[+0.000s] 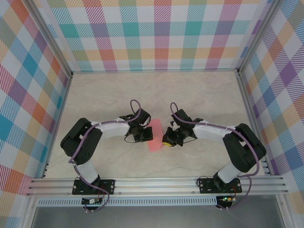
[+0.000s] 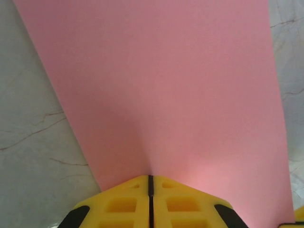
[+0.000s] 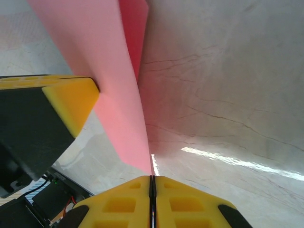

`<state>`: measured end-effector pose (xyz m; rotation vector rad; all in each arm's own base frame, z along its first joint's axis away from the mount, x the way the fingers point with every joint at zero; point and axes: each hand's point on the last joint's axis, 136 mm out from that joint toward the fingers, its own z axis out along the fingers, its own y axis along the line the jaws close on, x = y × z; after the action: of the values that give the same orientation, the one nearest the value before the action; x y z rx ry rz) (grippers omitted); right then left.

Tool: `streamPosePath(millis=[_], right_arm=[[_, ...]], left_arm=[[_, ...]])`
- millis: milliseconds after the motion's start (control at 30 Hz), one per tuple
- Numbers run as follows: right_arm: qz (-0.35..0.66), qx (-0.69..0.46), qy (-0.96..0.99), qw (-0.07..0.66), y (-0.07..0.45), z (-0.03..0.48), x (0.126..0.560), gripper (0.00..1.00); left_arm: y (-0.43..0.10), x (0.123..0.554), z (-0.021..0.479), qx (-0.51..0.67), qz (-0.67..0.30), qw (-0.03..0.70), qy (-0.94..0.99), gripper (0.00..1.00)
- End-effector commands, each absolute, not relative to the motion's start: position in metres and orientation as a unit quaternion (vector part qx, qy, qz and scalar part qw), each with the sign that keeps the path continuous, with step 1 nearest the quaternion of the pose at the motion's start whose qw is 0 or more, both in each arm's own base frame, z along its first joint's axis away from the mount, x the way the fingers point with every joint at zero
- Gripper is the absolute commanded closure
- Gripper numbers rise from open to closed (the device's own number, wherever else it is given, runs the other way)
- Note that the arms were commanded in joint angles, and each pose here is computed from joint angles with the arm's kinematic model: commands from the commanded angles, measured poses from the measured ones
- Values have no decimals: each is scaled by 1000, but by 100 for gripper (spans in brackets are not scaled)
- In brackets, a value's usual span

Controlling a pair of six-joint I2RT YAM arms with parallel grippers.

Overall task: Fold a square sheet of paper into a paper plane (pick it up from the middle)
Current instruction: Third fold the triangle at the center of the table.

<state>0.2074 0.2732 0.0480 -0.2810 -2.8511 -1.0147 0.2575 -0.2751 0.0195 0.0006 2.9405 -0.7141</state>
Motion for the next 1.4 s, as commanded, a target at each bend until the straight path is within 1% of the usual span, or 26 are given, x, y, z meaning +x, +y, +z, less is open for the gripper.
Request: streamPosePath(millis=[0,200,333,400,533,667,700,900,1133,1367], right_arm=[[-369,-74,-926,40,291,65,218,90],[-378,-72,-922,34,299,68,227,90],[-371,-78,-925,32,303,63,234,90],[-369,-79,-925,31,305,61,236,90],[-364,-73,-928,36,310,56,238,90],[-362,-70,-929,39,314,51,241,90],[-364,-69,-928,38,316,51,243,90],[-377,-57,-924,27,324,53,248,90],[-385,-36,-922,16,332,53,250,90],[-385,-45,-922,12,335,47,255,90]], left_arm=[[-269,249,6,-1,-206,37,978,92],[-274,259,24,7,-216,62,974,92],[-275,272,48,-3,-233,103,967,91],[-271,279,58,-15,-235,124,964,91],[-254,292,64,-43,-229,150,961,90],[-245,300,53,-58,-219,143,964,90],[-249,308,52,-58,-231,150,960,90],[-253,320,31,-65,-232,127,962,91],[-250,325,22,-62,-215,123,967,92],[-247,322,16,-65,-204,114,970,92]])
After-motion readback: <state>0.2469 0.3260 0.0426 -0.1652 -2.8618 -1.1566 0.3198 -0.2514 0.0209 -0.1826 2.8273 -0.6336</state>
